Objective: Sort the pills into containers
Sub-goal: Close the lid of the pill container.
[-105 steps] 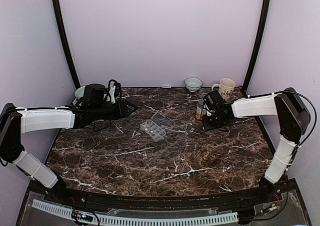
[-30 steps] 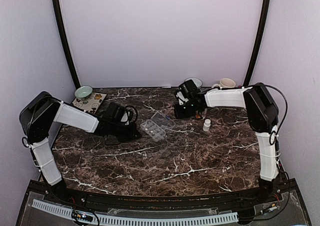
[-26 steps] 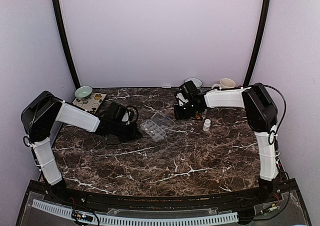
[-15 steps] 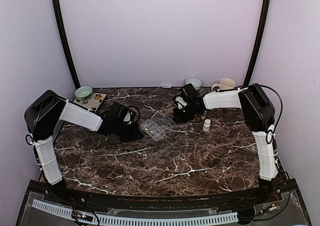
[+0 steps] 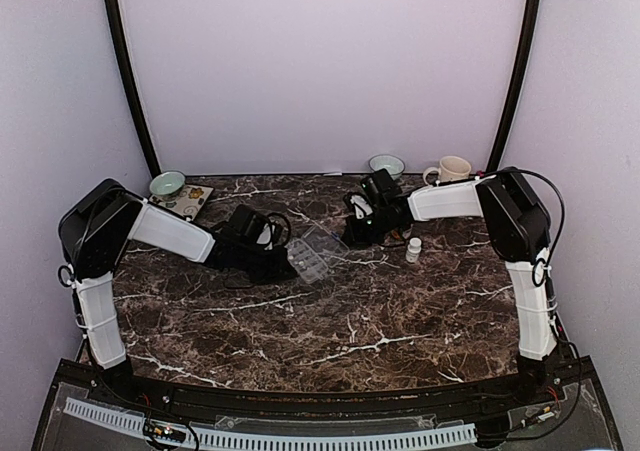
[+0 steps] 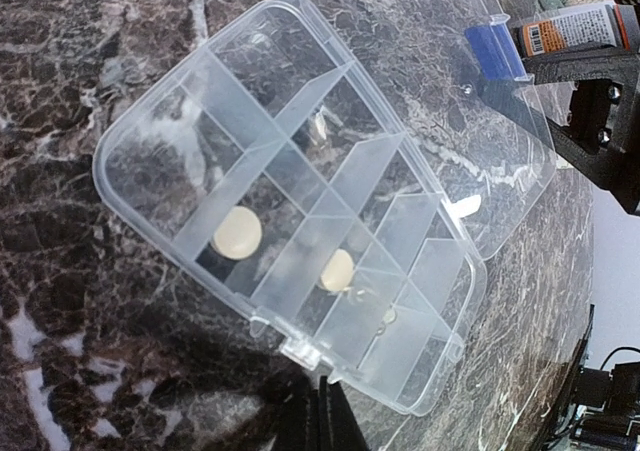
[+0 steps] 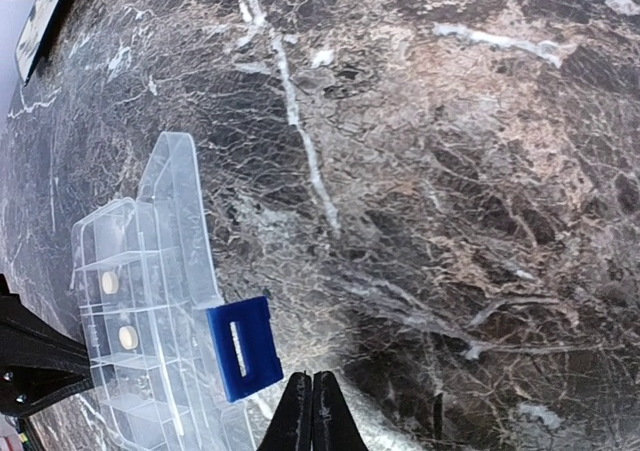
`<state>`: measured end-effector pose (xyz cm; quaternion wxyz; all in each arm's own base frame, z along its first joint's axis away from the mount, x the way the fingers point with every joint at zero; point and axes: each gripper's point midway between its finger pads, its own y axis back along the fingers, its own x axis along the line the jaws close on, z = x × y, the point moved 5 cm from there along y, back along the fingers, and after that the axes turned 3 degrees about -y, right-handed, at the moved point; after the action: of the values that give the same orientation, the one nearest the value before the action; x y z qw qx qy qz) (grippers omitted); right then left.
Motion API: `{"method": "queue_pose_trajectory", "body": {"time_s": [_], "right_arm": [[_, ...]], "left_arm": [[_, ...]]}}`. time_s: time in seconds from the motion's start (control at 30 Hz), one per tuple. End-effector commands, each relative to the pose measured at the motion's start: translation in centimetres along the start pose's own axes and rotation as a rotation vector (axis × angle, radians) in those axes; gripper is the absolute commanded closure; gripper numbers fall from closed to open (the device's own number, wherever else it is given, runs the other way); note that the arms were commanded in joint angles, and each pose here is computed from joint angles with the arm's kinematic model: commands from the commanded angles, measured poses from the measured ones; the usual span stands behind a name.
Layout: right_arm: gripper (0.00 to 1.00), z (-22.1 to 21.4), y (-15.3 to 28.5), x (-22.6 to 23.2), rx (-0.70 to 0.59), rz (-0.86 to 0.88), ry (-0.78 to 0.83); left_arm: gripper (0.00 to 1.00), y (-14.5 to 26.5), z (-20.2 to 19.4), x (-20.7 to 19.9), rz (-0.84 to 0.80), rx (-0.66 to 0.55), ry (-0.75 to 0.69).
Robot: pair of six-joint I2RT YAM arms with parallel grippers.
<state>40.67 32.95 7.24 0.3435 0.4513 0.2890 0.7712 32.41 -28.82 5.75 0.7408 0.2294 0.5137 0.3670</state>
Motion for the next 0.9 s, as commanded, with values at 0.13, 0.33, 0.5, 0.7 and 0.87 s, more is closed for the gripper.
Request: {"method": "queue_pose_trajectory", "body": {"time_s": [0.13, 0.33, 0.5, 0.7, 0.87], "right_arm": [[0.99, 0.3, 0.3, 0.8, -0.023, 0.076, -0.014], [0.99, 0.6, 1.1, 1.8, -0.045, 0.099, -0.004], [0.99, 0.8, 1.9, 2.8, -0.07, 0.118, 0.013], [0.99, 0.8, 2.3, 4.3, -0.082, 0.135, 0.037], [0.99, 0.5, 2.4, 5.4, -0.08, 0.14, 0.058]], "left_arm": [[1.0, -0.2, -0.2, 0.2, 0.014, 0.012, 0.002], [1.0, -0.3, -0.3, 0.3, 0.019, 0.013, 0.004], [1.0, -0.4, -0.3, 0.4, 0.022, 0.014, 0.006], [1.0, -0.4, -0.4, 0.5, 0.026, 0.016, 0.007], [1.0, -0.3, -0.4, 0.5, 0.028, 0.013, 0.005]]}}
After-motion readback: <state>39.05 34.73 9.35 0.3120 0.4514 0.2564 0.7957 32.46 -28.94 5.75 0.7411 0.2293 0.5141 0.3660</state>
